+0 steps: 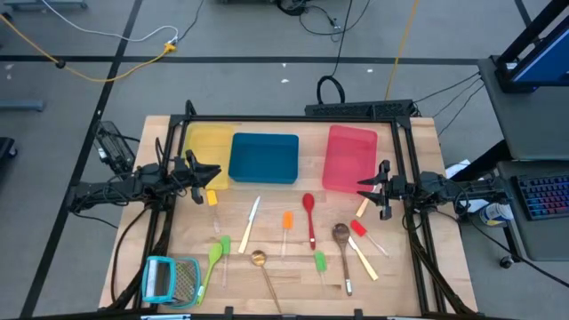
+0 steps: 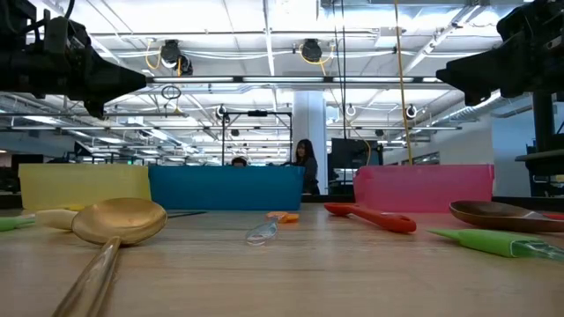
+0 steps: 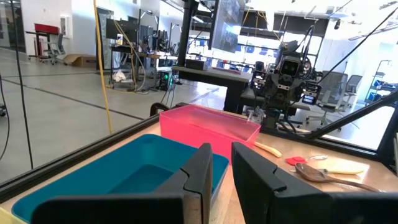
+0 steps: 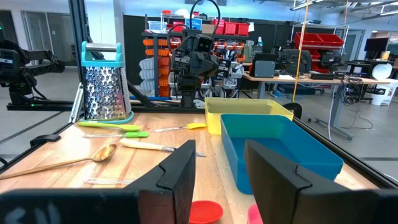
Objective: Pick & Place Kitchen Items
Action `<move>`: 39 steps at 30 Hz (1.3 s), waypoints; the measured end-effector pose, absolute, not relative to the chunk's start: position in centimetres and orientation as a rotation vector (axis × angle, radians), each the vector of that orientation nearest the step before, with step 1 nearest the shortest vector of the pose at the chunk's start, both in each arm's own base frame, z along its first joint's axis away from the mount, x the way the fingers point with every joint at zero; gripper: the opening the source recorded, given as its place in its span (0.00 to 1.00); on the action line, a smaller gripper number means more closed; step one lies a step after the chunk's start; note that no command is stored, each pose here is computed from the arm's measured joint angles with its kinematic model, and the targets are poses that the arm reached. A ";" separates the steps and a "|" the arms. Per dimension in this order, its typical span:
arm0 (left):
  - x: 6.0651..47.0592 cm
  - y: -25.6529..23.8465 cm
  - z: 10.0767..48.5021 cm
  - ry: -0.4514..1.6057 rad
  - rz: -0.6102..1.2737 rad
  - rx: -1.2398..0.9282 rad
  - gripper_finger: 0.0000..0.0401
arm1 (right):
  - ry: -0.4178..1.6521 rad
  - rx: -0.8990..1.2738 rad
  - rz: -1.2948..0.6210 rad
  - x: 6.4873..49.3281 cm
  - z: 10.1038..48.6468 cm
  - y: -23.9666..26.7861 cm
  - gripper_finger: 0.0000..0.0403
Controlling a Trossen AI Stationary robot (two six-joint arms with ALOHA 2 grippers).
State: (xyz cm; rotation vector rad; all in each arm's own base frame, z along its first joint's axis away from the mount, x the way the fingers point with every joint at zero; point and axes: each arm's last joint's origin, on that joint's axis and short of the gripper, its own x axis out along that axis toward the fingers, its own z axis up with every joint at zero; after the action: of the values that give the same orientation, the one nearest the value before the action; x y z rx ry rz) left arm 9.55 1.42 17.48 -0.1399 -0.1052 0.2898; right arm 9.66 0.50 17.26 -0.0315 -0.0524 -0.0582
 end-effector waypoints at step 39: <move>9.5 1.4 17.5 -0.101 0.293 -0.105 0.17 | -0.275 0.098 -0.052 9.3 19.4 0.5 0.32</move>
State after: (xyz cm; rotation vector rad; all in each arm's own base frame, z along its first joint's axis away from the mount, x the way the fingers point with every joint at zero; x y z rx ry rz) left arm 9.55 1.43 17.48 -0.1046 -0.1006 0.2929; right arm 9.31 0.46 19.36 0.0980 -0.2752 -0.0517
